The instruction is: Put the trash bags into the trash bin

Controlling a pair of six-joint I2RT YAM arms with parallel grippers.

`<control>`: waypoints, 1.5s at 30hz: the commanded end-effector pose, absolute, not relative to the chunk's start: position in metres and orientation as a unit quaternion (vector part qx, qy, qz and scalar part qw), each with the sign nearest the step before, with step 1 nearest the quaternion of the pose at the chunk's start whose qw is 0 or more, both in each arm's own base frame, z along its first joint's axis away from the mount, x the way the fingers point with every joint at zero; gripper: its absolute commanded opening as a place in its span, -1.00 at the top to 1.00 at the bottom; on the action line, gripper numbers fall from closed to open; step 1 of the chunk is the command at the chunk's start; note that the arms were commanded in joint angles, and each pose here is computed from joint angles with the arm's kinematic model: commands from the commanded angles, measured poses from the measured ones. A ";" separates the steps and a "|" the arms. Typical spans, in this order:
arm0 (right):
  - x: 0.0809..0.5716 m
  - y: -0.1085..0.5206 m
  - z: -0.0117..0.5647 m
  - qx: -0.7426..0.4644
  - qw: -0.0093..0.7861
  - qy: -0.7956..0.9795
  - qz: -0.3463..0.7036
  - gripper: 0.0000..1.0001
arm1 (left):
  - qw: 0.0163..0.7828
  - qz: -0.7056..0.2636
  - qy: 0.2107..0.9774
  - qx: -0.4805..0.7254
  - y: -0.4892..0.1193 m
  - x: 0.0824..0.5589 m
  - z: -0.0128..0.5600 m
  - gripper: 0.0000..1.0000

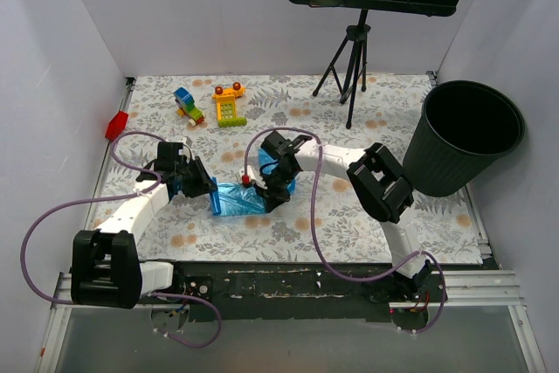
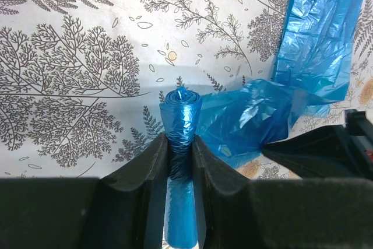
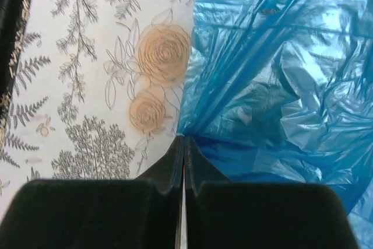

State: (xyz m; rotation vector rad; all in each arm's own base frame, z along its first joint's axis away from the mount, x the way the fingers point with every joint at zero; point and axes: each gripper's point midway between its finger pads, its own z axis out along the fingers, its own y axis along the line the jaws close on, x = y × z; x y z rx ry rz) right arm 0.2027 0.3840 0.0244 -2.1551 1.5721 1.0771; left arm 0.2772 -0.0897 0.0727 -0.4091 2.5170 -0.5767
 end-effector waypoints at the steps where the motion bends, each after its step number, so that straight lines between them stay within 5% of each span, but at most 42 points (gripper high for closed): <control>1: 0.214 0.351 0.023 -0.765 0.078 0.555 0.317 0.88 | 0.265 -0.220 0.928 -0.141 -0.090 0.281 0.070 1.00; 4: 0.229 0.380 0.048 -0.770 0.127 0.530 0.332 0.44 | 0.264 -0.224 0.928 -0.138 -0.091 0.281 0.070 1.00; 9: 0.246 0.414 0.056 -0.732 0.157 0.565 0.346 0.11 | 0.269 -0.220 0.927 -0.140 -0.089 0.281 0.071 1.00; 18: 0.240 0.444 0.119 -0.683 0.286 0.540 0.399 0.05 | 0.272 -0.208 0.928 -0.147 -0.085 0.282 0.071 1.00; 34: 0.240 0.468 0.054 -0.698 0.253 0.553 0.378 -0.40 | 0.275 -0.210 0.925 -0.154 -0.085 0.280 0.072 1.00; 45: 0.220 0.470 0.022 -0.714 0.231 0.555 0.359 -0.44 | 0.272 -0.209 0.924 -0.168 -0.084 0.279 0.072 1.00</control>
